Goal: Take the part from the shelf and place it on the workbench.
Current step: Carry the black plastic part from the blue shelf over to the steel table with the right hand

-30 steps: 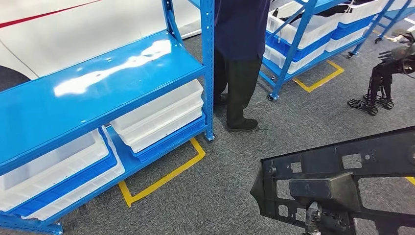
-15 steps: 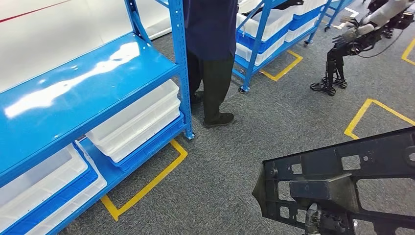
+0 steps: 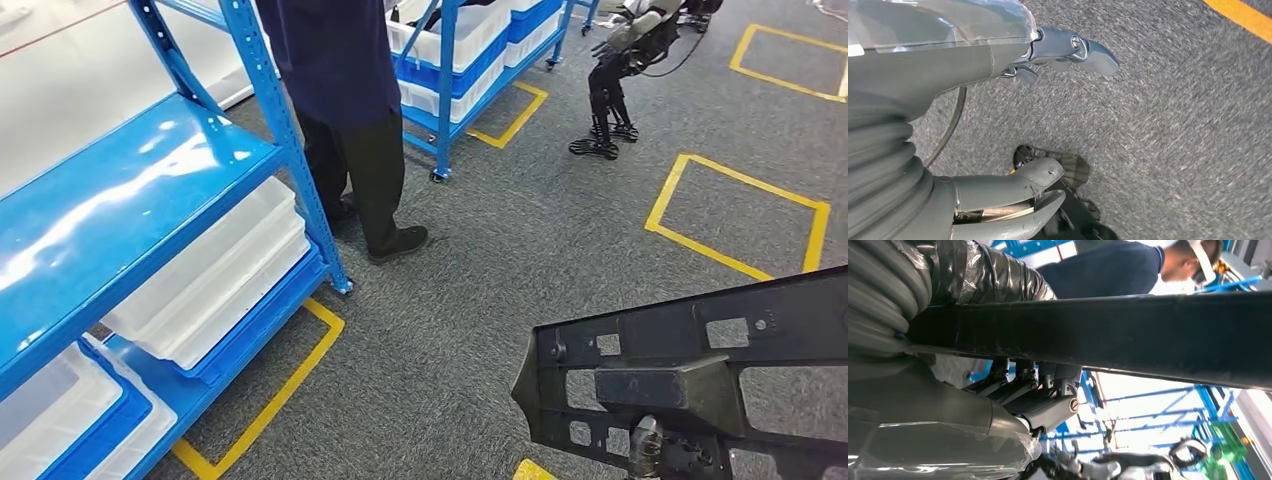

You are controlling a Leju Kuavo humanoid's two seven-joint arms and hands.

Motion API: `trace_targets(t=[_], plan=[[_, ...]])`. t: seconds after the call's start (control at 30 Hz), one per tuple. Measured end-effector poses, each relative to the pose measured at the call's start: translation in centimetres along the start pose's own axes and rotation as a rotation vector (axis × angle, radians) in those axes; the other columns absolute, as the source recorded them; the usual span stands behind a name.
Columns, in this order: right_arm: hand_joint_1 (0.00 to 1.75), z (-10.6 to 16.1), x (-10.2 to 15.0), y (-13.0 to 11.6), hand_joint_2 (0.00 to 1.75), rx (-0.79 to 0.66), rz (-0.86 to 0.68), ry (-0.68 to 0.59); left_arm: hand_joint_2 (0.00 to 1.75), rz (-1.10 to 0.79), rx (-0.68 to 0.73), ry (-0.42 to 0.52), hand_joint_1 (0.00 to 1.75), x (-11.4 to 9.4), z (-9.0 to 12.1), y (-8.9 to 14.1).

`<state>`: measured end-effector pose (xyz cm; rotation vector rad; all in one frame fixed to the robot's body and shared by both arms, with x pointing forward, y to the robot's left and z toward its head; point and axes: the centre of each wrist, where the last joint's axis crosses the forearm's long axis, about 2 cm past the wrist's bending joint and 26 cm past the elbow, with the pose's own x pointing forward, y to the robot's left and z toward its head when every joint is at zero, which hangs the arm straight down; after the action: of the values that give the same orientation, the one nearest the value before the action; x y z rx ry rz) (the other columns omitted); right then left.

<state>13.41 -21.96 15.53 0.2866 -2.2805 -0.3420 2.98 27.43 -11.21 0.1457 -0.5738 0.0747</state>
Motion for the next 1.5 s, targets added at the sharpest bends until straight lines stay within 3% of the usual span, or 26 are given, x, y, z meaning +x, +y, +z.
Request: trace_targets(t=[1.5], plan=[[1.75, 0.54, 0.55, -0.87, 1.75, -0.009, 0.038, 0.009, 1.75, 0.008, -0.013, 0.0, 0.0, -0.02, 0.01, -0.01]])
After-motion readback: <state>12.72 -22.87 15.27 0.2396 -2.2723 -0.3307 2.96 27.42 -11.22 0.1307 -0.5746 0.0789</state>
